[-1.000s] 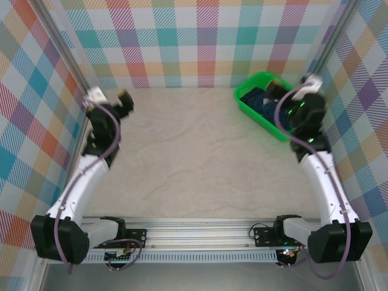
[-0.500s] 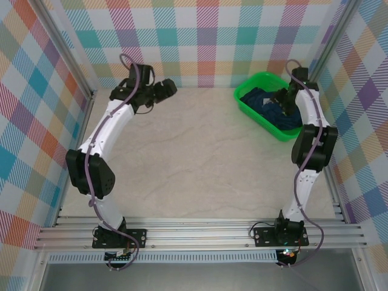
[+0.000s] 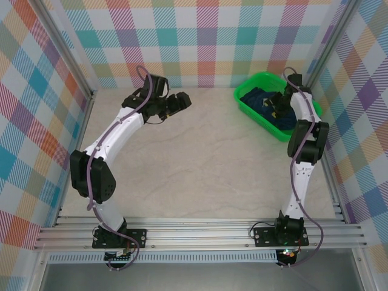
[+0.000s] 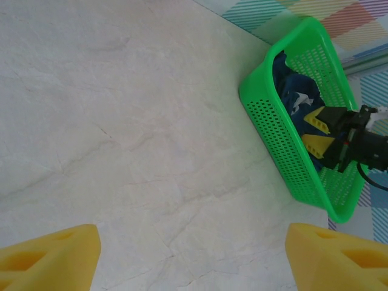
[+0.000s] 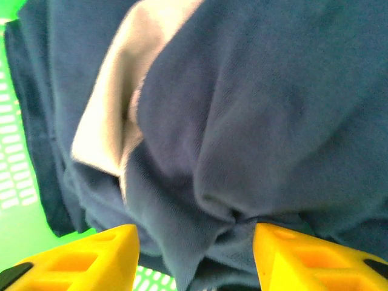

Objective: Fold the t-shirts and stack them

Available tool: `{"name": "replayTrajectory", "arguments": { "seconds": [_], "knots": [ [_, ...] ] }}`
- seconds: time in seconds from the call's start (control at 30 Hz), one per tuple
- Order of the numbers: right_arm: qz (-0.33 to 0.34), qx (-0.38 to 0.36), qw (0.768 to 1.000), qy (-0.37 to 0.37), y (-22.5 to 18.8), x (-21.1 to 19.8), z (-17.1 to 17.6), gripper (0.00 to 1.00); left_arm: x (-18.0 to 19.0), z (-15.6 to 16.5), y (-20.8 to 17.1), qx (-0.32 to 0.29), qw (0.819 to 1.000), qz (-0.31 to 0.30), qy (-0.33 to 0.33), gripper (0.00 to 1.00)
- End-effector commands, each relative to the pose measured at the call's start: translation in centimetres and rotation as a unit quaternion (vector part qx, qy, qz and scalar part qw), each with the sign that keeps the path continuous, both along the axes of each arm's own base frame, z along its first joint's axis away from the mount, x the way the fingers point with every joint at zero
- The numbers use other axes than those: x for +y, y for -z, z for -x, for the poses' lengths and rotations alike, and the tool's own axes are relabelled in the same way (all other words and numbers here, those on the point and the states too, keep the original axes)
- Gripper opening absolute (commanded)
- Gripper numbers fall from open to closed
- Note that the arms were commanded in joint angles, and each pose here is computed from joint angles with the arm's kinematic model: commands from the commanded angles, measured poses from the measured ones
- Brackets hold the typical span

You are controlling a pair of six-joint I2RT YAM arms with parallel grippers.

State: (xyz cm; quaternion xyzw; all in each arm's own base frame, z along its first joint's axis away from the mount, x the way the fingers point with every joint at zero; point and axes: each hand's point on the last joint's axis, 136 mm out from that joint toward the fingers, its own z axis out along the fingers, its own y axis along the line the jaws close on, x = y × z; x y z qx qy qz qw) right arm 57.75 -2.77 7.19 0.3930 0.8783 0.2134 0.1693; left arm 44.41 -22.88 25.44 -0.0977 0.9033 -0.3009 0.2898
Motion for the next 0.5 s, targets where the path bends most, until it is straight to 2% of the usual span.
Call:
{"name": "replayTrajectory", "arguments": {
  "seconds": [0.0, 0.1, 0.2, 0.23, 0.33, 0.47],
  "knots": [
    [-0.027, -0.002, 1.0, 0.015, 0.2, 0.4, -0.9, 0.48, 0.1, 1.2, -2.4, -0.02, 1.0, 0.014, 0.0, 0.8],
    [-0.029, -0.013, 0.999, 0.016, 0.1, 0.4, -1.5, 0.36, 0.2, 1.5, -2.5, -0.019, 1.0, 0.012, 0.0, 0.79],
    [-0.02, -0.04, 0.999, 0.006, -1.4, 0.4, -2.3, 0.07, 0.5, 1.8, -2.4, -0.018, 1.0, 0.006, 0.0, 0.77],
    [-0.012, -0.056, 0.998, 0.002, -2.5, 0.3, -2.6, 0.01, 0.6, 1.9, -2.4, -0.018, 1.0, 0.004, 0.001, 0.77],
    [0.037, -0.137, 0.99, -0.022, -8.7, 0.6, -3.1, 0.0, 1.0, 2.4, -2.4, -0.02, 1.0, 0.0, -0.003, 0.76],
    [0.09, -0.264, 0.959, -0.049, -20.6, 2.1, -2.5, 0.0, 1.8, 2.8, -2.1, -0.02, 1.0, -0.015, -0.011, 0.74]
  ]
}}
